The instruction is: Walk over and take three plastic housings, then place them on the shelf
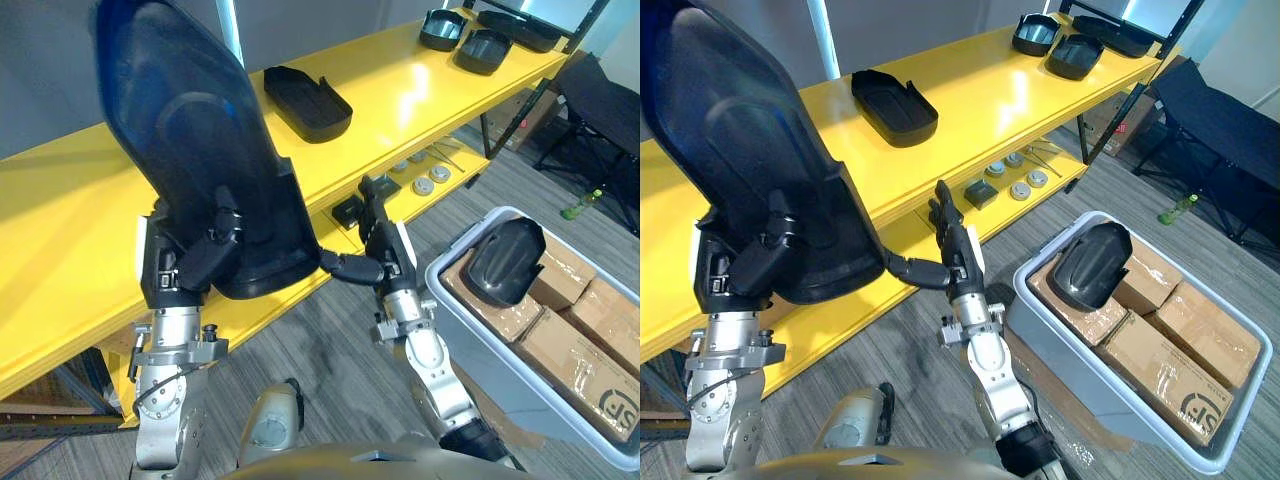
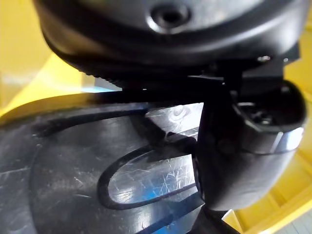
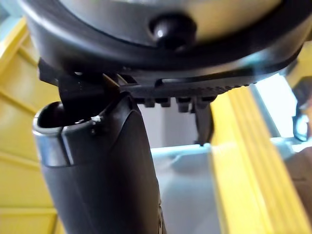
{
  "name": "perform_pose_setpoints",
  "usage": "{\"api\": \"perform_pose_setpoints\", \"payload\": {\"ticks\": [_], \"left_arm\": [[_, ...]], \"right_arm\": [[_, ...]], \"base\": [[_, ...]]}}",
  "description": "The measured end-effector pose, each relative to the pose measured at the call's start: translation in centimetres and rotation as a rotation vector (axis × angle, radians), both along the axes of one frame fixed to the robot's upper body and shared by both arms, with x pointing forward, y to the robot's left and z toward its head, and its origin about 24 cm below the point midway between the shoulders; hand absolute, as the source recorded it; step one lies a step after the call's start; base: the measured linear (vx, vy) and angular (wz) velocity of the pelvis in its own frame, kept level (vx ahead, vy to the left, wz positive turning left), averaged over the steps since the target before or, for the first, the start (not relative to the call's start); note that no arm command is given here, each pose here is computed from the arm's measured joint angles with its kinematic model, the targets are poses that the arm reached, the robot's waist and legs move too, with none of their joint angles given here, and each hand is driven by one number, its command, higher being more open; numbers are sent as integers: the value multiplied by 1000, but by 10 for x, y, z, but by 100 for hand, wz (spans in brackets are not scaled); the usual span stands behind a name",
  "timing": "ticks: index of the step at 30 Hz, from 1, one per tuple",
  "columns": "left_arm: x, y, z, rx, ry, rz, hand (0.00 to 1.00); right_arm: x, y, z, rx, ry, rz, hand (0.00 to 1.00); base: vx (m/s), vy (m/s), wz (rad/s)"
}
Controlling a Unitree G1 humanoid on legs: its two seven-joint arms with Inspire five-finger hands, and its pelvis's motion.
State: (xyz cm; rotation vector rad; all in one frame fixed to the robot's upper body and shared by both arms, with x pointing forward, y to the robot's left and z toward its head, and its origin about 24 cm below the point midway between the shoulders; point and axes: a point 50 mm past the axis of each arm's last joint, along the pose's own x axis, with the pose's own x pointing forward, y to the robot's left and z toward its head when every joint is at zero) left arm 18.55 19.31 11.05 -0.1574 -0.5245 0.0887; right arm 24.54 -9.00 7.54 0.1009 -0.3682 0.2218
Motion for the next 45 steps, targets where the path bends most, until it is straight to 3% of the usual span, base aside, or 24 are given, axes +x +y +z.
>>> {"api": "perform_pose_setpoints", "payload": {"ticks": [4, 7, 18, 22, 26, 28, 31, 40, 45], "left_arm": [[9, -5, 7, -7, -44, -18, 0], [12, -2, -7, -14, 21, -2, 0], [14, -4, -22, -52, 107, 20, 0], [27, -21, -28, -54, 128, -67, 0], [33, -23, -30, 62, 173, -62, 0], [36, -12, -28, 277, 205, 10, 0], [40, 3, -26, 398, 252, 33, 0], [71, 18, -45, 347, 408, -50, 0], [91, 13, -50, 277, 432, -72, 0]], "right_arm": [[2, -29, 64, 22, -341, -108, 100], [-2, -50, 93, 30, -489, -150, 100], [-3, -106, 86, 35, -390, -194, 100], [-11, -121, 77, 17, -351, -267, 100], [-17, -116, 60, 85, -289, -267, 100], [-19, -113, 53, 126, -256, -265, 100], [-19, -111, 47, 144, -212, -262, 100], [-14, -82, 40, -9, -153, -124, 100], [-7, -75, 38, -55, -144, -66, 100]], "base": [[226, 0, 93], [336, -237, 110], [218, -239, 71], [82, 122, 54], [41, 253, 5], [-8, 178, -4], [-13, 131, -10], [-3, 25, -7], [-5, 4, -7]]}}
